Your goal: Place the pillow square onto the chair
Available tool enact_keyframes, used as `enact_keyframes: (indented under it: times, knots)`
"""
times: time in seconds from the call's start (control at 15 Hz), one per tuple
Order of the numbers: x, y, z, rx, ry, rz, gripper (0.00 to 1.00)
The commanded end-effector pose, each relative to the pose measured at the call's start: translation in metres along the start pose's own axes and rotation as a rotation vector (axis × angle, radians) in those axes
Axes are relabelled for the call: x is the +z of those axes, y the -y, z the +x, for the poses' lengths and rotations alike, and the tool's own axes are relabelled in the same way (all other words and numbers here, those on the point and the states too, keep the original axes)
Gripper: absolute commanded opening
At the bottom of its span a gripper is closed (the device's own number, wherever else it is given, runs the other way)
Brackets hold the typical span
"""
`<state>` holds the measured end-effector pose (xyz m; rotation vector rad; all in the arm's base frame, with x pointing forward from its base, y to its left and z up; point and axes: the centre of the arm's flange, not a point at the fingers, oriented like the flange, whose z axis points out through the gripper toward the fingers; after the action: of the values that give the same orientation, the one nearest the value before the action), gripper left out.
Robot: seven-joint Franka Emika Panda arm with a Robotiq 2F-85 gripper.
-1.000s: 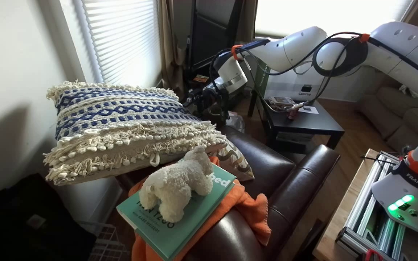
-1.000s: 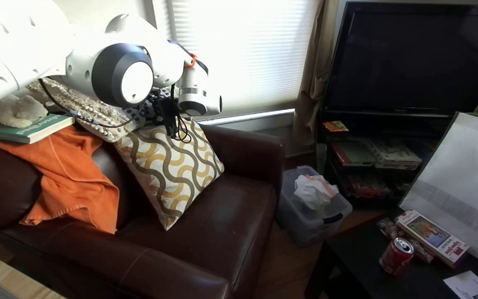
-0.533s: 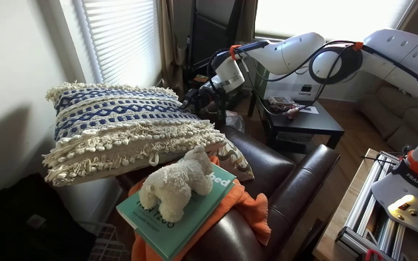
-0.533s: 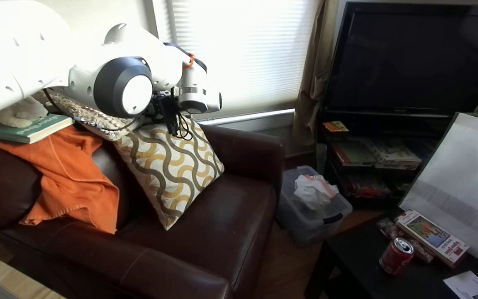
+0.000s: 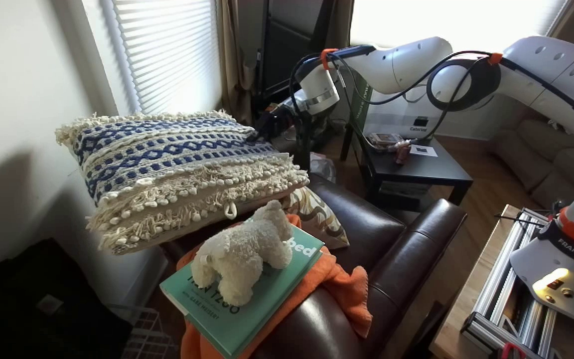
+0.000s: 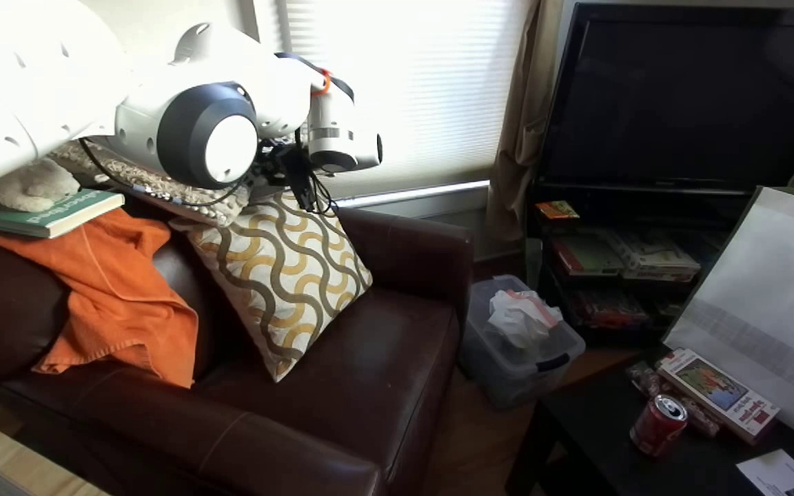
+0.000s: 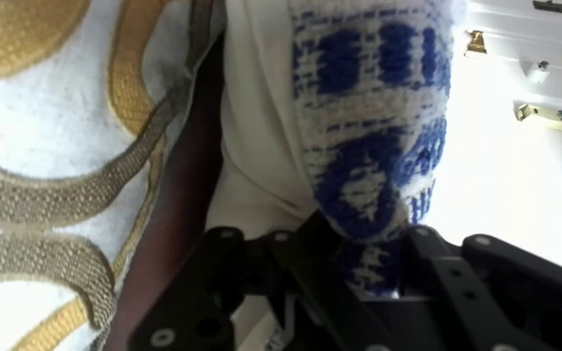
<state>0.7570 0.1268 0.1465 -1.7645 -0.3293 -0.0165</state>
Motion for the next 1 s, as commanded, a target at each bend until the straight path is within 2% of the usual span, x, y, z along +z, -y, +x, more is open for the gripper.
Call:
enact_keyframes:
  times: [0.0,0.13,0.27,0.53,0.67,0.8,0.93]
  knots:
    - [-0.019,0.030,-0.010,-0.112,-0.052,-0.017,0.06]
    - [-0.036,0.041,-0.016,-0.163,-0.103,-0.046,0.02]
    - [-0.062,0.046,-0.023,-0.199,-0.198,-0.073,0.03]
    - [-0.135,0.035,-0.048,-0.180,-0.407,-0.122,0.04]
    - [-0.168,0.030,-0.067,-0.172,-0.480,-0.136,0.04]
    - [-0.200,0.030,-0.090,-0.182,-0.496,-0.166,0.04]
    - [-0.226,0.032,-0.114,-0.164,-0.435,-0.233,0.03]
